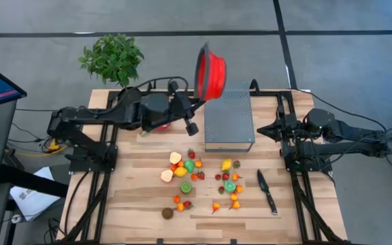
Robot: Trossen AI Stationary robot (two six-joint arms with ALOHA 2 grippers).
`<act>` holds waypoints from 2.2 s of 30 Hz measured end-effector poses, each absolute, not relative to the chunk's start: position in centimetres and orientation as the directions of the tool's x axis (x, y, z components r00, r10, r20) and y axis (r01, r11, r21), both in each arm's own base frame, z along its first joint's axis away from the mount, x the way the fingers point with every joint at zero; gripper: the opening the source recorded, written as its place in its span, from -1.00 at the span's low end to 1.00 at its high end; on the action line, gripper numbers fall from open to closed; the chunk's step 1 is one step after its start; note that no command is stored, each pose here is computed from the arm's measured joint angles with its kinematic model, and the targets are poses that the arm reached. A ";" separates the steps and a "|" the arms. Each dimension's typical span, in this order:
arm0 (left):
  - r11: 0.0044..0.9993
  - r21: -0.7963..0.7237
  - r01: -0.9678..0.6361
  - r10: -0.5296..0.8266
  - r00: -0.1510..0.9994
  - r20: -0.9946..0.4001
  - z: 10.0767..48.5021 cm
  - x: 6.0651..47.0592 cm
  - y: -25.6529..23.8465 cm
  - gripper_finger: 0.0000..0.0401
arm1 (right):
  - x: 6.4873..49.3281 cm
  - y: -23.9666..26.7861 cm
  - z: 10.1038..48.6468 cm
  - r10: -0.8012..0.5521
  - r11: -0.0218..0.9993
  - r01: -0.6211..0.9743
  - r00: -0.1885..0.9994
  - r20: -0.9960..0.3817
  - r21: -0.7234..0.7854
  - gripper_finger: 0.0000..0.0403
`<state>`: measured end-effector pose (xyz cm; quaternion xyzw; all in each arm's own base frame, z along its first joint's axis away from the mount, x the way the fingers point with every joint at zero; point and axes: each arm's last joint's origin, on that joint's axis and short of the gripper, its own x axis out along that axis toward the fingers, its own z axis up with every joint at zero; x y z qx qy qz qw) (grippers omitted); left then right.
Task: Pick & Place Fruit
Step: Put the red colander on the shelf
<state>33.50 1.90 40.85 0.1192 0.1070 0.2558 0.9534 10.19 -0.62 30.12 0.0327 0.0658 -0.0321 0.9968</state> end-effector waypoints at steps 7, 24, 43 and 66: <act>0.837 0.275 -0.473 0.520 0.845 -0.129 41.4 34.8 2.2 -0.94 | 10.2 -0.6 30.1 -0.060 0.996 0.068 0.989 -0.133 0.061 -1.00; 0.858 0.414 -0.305 0.411 0.891 -0.195 39.0 37.0 -0.7 -0.94 | 10.2 -0.6 30.1 -0.060 0.996 0.068 0.989 -0.135 0.061 -1.00; 0.876 0.444 -0.189 0.389 0.822 -0.417 36.6 36.2 -1.3 -0.94 | 10.2 -0.6 30.0 -0.060 0.996 0.068 0.988 -0.141 0.052 -1.00; 0.850 0.525 -0.040 0.384 0.730 -0.565 30.4 39.9 -1.5 -0.90 | 10.2 -0.6 30.1 -0.060 0.997 0.067 0.988 -0.139 0.042 -1.00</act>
